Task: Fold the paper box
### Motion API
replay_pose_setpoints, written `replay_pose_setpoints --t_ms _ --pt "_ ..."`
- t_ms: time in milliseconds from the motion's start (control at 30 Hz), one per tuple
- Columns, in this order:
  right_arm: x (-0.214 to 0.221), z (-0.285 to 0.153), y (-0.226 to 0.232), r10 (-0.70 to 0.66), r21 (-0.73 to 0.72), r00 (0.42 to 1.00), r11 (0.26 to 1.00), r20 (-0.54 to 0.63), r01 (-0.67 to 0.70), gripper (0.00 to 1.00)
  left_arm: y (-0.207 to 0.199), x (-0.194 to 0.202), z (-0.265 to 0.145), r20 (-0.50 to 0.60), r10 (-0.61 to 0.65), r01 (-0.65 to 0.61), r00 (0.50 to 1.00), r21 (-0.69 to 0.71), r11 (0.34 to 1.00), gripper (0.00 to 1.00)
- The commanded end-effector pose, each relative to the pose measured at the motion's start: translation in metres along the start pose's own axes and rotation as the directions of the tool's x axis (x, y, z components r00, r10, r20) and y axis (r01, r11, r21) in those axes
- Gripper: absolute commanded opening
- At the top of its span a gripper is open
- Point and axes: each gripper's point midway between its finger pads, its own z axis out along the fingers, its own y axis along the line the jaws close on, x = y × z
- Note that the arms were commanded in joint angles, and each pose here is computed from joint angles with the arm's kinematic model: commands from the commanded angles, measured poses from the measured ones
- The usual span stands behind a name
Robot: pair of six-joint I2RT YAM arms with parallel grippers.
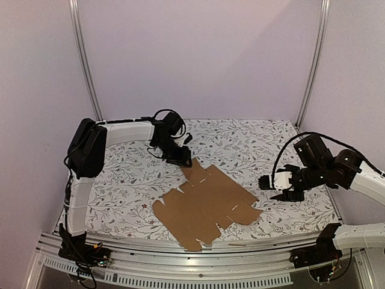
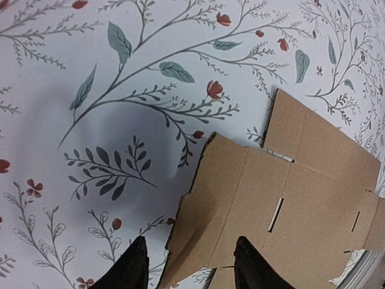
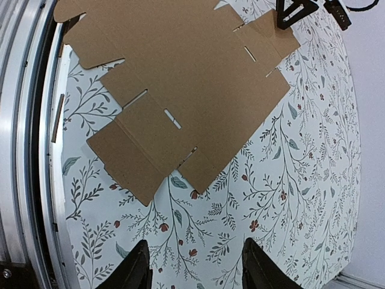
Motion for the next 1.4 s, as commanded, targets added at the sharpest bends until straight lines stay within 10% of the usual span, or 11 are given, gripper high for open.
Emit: replay_pose_setpoints --t_ms 0,400,700,1133,1367 --pt "-0.001 0.001 0.008 0.094 -0.039 0.995 0.995 0.034 -0.093 0.50 -0.007 -0.001 0.001 -0.031 0.001 0.001 1.000 0.074 0.997 0.43" --pt "-0.026 0.022 -0.041 0.472 -0.183 0.881 0.868 0.011 -0.462 0.50 -0.032 0.016 -0.007 -0.073 0.021 -0.008 0.997 0.168 0.986 0.00" --pt "-0.042 0.053 -0.081 0.711 -0.396 0.694 0.608 -0.116 -0.689 0.51 -0.095 0.035 -0.095 0.183 0.223 -0.253 0.957 0.158 0.954 0.00" --pt "-0.046 0.087 -0.066 0.690 -0.566 0.709 0.529 -0.147 -0.633 0.55 -0.133 0.064 -0.166 0.389 0.298 -0.379 0.872 0.151 0.913 0.00" --pt "-0.051 0.079 -0.055 0.686 -0.623 0.712 0.494 -0.150 -0.607 0.35 -0.130 0.063 -0.162 0.384 0.298 -0.374 0.874 0.139 0.917 0.00"
